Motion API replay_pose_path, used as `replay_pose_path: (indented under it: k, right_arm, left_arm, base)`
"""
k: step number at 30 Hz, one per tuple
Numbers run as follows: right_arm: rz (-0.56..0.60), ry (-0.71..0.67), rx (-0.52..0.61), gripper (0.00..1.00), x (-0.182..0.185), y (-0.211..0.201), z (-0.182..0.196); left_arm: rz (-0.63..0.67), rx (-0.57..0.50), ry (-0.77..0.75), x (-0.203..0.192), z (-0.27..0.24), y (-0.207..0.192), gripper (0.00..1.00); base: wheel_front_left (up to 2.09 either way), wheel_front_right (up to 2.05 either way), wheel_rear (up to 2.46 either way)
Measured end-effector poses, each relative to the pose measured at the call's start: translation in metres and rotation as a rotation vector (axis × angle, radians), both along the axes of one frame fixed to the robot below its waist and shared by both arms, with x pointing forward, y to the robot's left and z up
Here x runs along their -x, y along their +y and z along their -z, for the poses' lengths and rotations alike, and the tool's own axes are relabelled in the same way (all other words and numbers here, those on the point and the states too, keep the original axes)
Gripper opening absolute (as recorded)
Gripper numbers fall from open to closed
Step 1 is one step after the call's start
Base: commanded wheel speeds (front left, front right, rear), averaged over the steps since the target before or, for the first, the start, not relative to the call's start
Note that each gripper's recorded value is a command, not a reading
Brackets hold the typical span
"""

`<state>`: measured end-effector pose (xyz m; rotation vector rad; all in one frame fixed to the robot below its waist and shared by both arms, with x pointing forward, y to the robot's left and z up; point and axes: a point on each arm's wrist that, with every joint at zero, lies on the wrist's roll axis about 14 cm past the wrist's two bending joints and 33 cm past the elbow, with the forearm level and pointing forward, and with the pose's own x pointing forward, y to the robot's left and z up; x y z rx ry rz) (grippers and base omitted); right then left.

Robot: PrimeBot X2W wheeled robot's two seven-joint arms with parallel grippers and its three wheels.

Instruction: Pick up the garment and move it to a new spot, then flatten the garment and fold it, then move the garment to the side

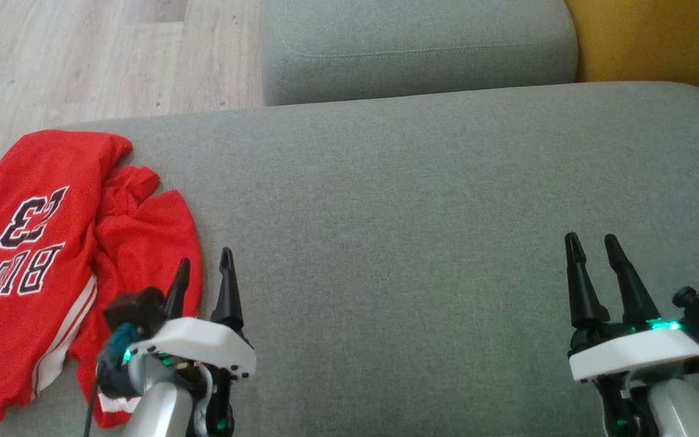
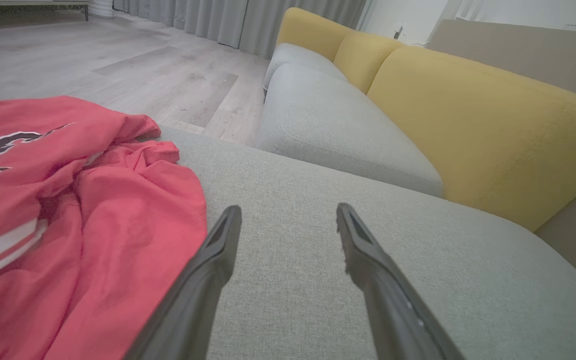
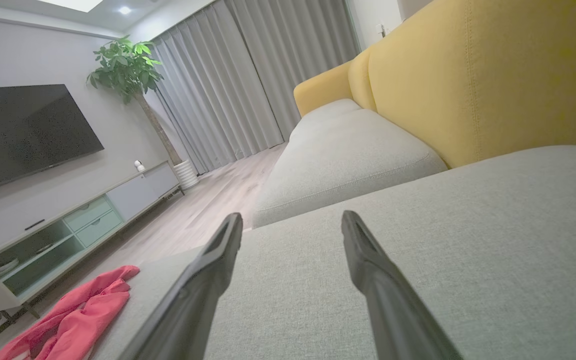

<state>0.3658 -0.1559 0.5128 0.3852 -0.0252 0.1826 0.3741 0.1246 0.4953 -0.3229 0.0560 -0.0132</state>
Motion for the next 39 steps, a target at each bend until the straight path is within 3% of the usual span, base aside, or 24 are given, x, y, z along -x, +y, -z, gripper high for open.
replay_pose_path:
  k: [28, 39]
  right_arm:
    - [-0.007, -0.117, 0.269, 1.00, -0.003, 0.002, -0.011]
    - [0.004, -0.116, 0.268, 1.00, -0.006, -0.002, -0.012]
  left_arm:
    - [0.019, -0.321, -0.219, -0.003, -0.042, -0.018, 1.00]
    - [0.028, -0.328, -0.231, -0.003, -0.045, -0.021, 1.00]
  base:
    - [0.00, 0.00, 0.00]
    - [0.00, 0.00, 0.00]
